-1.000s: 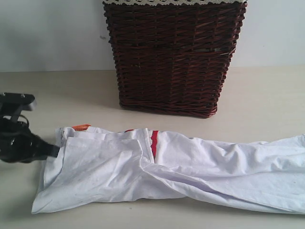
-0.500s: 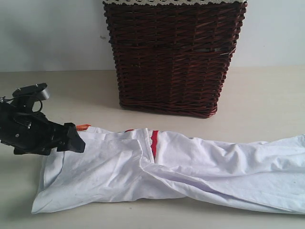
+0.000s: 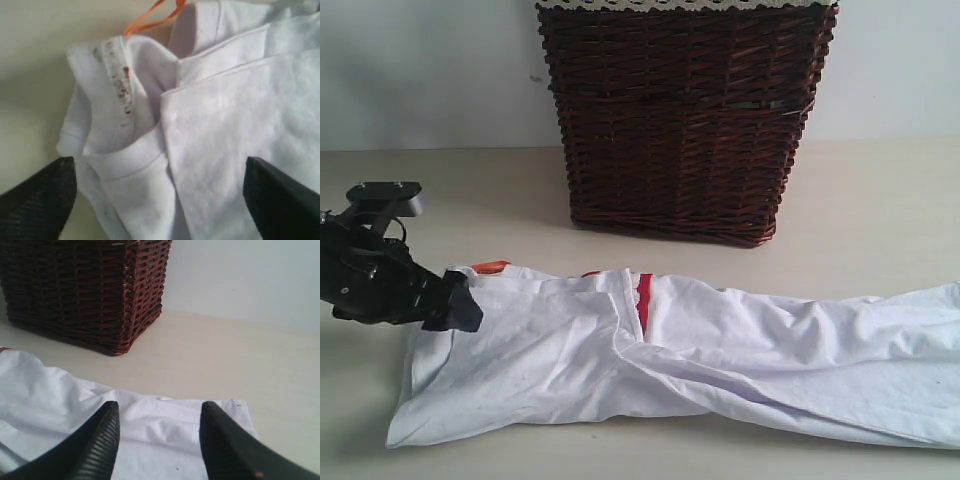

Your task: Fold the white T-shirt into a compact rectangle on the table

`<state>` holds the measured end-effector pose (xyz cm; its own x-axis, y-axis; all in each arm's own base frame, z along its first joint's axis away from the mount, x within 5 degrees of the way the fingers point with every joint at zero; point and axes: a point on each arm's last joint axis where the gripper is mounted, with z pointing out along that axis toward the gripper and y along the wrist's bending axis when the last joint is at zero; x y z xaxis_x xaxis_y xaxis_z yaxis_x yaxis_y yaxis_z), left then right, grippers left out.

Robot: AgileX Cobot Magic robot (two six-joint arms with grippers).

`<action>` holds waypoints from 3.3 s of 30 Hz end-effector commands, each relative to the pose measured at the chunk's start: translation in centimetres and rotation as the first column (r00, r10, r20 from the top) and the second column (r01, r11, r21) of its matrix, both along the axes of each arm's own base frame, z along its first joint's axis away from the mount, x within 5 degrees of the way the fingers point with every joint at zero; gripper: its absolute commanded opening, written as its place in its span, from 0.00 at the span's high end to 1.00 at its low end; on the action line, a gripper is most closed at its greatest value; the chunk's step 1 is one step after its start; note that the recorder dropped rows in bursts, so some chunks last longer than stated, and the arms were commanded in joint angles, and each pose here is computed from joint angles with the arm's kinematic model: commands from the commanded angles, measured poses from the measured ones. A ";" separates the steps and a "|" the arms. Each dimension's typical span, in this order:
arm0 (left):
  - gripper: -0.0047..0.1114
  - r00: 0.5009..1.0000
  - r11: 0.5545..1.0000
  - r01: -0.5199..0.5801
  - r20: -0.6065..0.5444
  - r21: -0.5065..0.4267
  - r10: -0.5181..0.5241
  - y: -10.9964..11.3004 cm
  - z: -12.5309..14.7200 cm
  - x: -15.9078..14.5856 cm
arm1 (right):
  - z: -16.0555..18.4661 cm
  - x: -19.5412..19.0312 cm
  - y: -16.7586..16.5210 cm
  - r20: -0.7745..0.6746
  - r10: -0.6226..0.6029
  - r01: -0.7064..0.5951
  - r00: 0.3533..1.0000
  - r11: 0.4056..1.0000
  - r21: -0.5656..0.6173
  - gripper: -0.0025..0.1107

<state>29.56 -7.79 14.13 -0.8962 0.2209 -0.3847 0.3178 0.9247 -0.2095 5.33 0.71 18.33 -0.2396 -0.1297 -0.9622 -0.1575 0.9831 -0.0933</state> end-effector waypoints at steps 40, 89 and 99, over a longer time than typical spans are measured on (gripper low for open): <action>0.86 0.992 0.994 -0.099 -0.086 -0.044 0.095 -1.0 -4.8 -1.2 | 0.0 0.0 0.0 0.018 -0.004 0.004 1.000 1.000 0.001 0.55; 0.96 0.953 0.954 -0.275 0.095 -0.123 0.287 7.9 2.4 -4.3 | 0.0 0.0 0.0 0.018 -0.004 0.004 1.000 1.000 0.001 0.55; 0.96 0.952 0.944 -0.262 0.109 -0.199 0.287 7.3 3.3 -4.4 | 0.0 0.0 0.0 0.018 -0.004 0.004 1.000 1.000 0.001 0.55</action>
<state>25.11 -0.24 16.50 -0.8685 -0.0807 -0.4891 0.0893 0.9451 -0.3145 5.33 0.71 18.33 -0.2396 -0.1297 -0.9622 -0.1575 0.9831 -0.0933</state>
